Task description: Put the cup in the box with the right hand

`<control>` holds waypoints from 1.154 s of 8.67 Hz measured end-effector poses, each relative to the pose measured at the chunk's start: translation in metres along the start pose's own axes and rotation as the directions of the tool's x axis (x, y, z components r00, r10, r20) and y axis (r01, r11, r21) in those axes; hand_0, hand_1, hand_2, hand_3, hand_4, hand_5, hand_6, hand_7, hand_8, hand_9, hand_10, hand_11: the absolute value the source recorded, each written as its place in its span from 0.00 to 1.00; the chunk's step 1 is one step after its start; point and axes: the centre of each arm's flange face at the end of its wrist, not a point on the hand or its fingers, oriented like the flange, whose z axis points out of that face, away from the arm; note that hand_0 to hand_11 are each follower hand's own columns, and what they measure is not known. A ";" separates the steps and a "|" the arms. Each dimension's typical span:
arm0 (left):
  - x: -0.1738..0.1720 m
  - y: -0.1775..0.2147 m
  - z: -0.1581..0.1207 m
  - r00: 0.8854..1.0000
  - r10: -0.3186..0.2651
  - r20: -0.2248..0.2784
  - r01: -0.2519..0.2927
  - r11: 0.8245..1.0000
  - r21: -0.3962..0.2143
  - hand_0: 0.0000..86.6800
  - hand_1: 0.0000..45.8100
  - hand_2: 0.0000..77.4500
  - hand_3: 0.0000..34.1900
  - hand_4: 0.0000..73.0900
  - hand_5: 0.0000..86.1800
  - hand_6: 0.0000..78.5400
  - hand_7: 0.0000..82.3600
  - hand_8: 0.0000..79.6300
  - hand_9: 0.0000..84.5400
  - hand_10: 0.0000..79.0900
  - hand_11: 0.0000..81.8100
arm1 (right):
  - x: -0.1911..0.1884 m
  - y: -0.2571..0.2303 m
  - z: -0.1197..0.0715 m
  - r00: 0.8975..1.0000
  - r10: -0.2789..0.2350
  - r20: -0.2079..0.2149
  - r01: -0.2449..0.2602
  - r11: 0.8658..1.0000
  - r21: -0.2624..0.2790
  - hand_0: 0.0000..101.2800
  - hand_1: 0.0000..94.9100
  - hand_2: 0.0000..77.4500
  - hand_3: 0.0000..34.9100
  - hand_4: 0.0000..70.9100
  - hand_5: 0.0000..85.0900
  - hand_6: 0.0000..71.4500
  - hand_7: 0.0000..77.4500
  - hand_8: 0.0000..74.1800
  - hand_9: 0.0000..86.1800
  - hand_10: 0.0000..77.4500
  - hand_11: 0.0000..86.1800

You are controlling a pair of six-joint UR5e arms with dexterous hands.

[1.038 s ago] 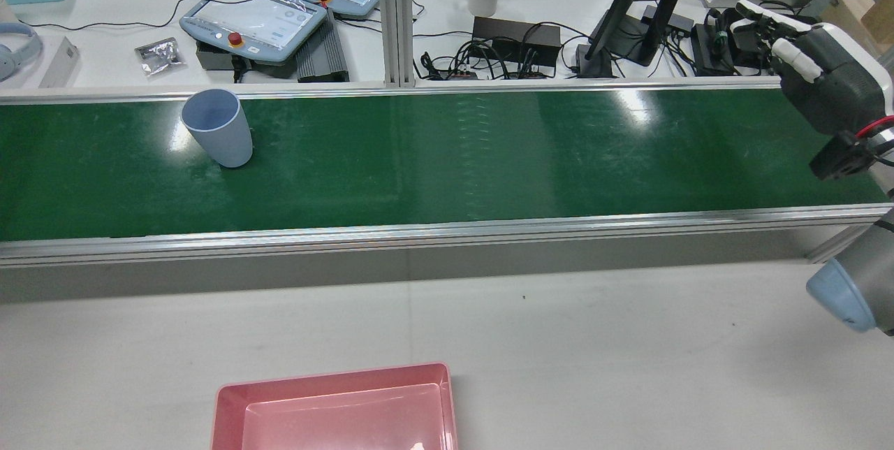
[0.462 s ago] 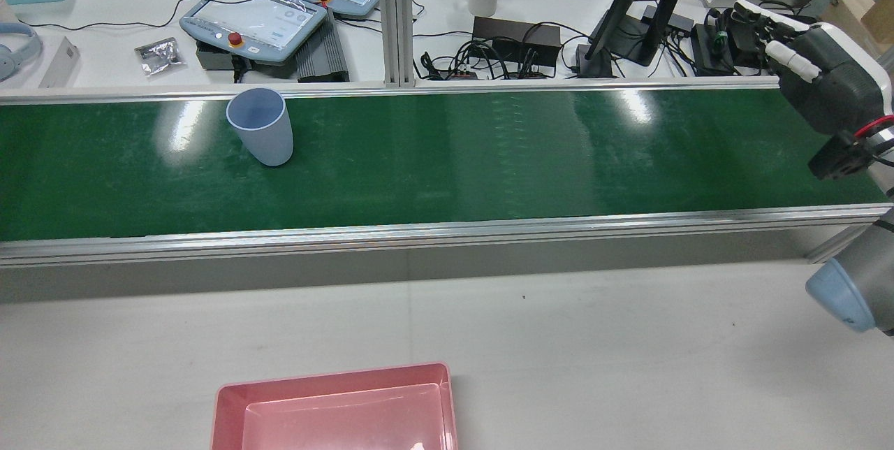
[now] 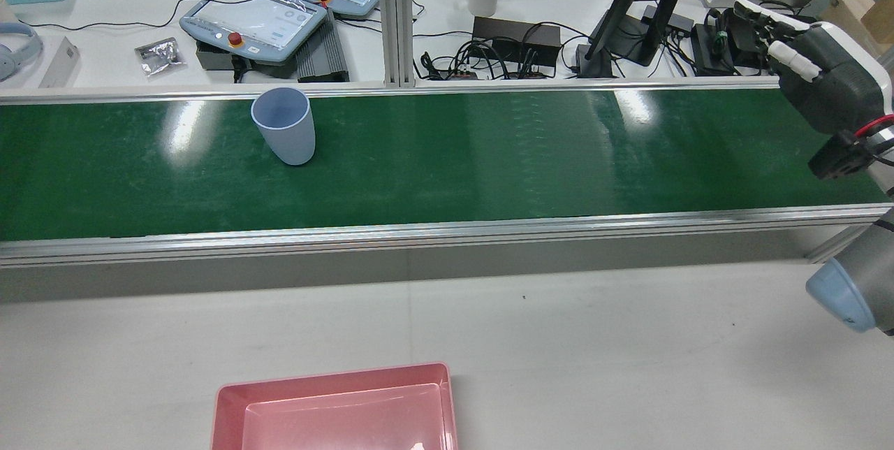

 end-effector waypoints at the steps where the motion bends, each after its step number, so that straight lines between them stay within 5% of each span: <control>1: 0.000 0.000 0.000 1.000 0.000 0.000 0.000 1.000 -0.001 0.00 0.01 0.01 0.00 0.00 0.00 0.00 0.00 0.00 0.00 0.00 0.00 | 0.000 0.000 0.000 1.000 0.001 -0.001 -0.001 1.000 -0.001 0.31 0.08 0.11 0.00 0.01 0.02 0.07 0.24 0.01 0.05 0.01 0.01; 7: 0.000 0.000 0.000 1.000 0.000 0.000 0.000 1.000 0.000 0.00 0.01 0.01 0.00 0.00 0.00 0.00 0.00 0.00 0.00 0.00 0.00 | 0.013 0.005 0.000 1.000 0.005 -0.021 -0.005 1.000 -0.008 0.32 0.09 0.13 0.00 0.01 0.02 0.05 0.25 0.01 0.04 0.01 0.01; 10: 0.000 0.000 0.000 1.000 -0.001 0.000 0.001 1.000 0.000 0.00 0.01 0.01 0.00 0.00 0.00 0.00 0.00 0.00 0.00 0.00 0.00 | 0.015 0.029 0.004 0.994 -0.104 -0.016 0.103 0.993 -0.054 0.34 0.09 0.12 0.00 0.01 0.02 0.05 0.27 0.01 0.04 0.01 0.01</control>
